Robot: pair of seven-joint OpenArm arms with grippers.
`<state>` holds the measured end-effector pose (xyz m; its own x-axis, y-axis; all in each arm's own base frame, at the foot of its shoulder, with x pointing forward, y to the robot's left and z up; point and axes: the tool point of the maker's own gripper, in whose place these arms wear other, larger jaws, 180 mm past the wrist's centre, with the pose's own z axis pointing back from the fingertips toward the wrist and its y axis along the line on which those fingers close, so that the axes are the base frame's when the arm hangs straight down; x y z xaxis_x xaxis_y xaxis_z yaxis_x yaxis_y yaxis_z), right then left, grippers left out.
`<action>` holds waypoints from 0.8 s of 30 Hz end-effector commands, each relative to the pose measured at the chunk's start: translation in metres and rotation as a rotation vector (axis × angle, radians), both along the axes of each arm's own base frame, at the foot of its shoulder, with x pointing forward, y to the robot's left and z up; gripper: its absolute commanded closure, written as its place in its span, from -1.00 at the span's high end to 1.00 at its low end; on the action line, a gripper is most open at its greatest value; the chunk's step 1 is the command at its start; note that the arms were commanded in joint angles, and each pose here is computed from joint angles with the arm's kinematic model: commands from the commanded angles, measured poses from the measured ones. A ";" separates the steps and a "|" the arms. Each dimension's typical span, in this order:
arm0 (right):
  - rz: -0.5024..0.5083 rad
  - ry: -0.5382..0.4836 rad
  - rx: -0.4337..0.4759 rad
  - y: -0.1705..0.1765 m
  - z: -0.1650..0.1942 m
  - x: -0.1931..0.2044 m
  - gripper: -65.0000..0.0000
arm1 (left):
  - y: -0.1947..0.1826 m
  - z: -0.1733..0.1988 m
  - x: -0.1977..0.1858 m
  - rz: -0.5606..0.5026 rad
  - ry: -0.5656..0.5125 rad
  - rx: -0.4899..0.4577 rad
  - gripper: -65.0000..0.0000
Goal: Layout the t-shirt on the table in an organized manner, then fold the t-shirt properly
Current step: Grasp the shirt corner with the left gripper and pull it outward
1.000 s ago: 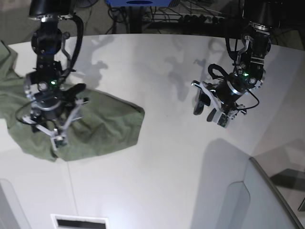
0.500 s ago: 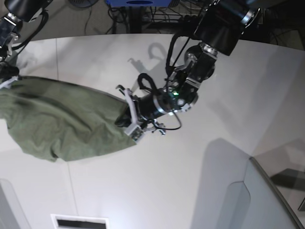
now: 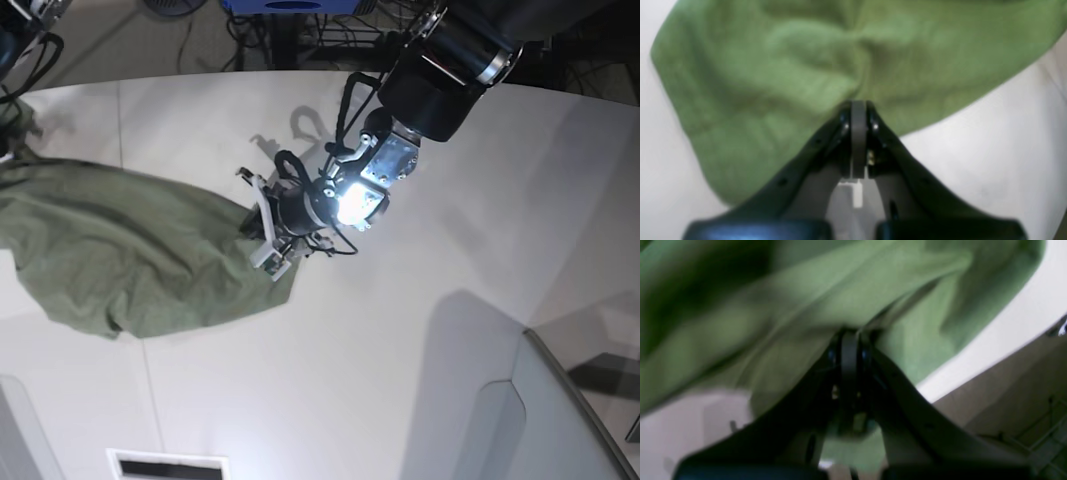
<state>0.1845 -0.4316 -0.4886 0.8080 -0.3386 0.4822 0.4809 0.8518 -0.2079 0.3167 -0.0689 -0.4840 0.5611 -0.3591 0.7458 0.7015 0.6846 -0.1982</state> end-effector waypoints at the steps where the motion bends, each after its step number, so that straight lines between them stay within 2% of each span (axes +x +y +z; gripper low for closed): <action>1: -0.007 -0.033 -0.033 -0.018 0.011 0.008 -0.92 | -0.005 0.016 0.015 0.005 -0.045 -0.035 -1.00; 4: -0.003 -0.072 -0.058 -0.029 0.018 0.018 -0.92 | -0.008 0.036 0.026 0.017 -0.093 -0.072 -1.00; 6: 0.017 -0.120 -0.110 -0.034 0.038 0.029 -0.92 | -0.010 0.055 0.032 0.010 -0.149 -0.095 -1.00; 9: 0.066 -0.193 -0.199 -0.021 0.071 0.034 -0.91 | -0.021 0.094 0.031 -0.013 -0.241 -0.154 -1.00; 11: 0.092 -0.234 -0.242 -0.009 0.089 0.034 -0.90 | -0.020 0.108 0.024 -0.010 -0.258 -0.167 -1.00; 12: 0.100 -0.251 -0.252 0.000 0.095 0.034 -0.90 | -0.017 0.108 0.017 0.001 -0.240 -0.163 -0.90; 14: 0.098 -0.256 -0.241 0.017 0.098 0.029 -0.85 | -0.006 0.109 0.009 0.040 -0.206 -0.146 -0.46; 16: 0.102 -0.262 -0.171 0.039 0.093 0.029 -0.60 | 0.000 0.108 -0.004 0.089 -0.139 -0.170 -0.10; 18: 0.155 -0.272 -0.035 0.066 0.084 0.028 -0.23 | 0.016 0.102 -0.013 0.160 -0.057 -0.214 0.11; 20: 0.200 -0.303 0.075 0.084 0.081 0.030 0.09 | 0.031 0.094 -0.018 0.228 0.015 -0.274 0.17; 22: 0.230 -0.317 0.144 0.095 0.079 0.030 0.40 | 0.045 0.082 -0.022 0.283 0.086 -0.325 0.19; 24: 0.237 -0.325 0.168 0.101 0.079 0.032 0.53 | 0.051 0.068 -0.027 0.329 0.167 -0.376 0.20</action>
<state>0.2049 -0.3278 -0.4225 0.7206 -0.2747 0.6366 0.3017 0.9509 0.0689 0.2808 -0.0100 -0.4318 0.7532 0.1049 0.6494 0.3746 0.7431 -0.5545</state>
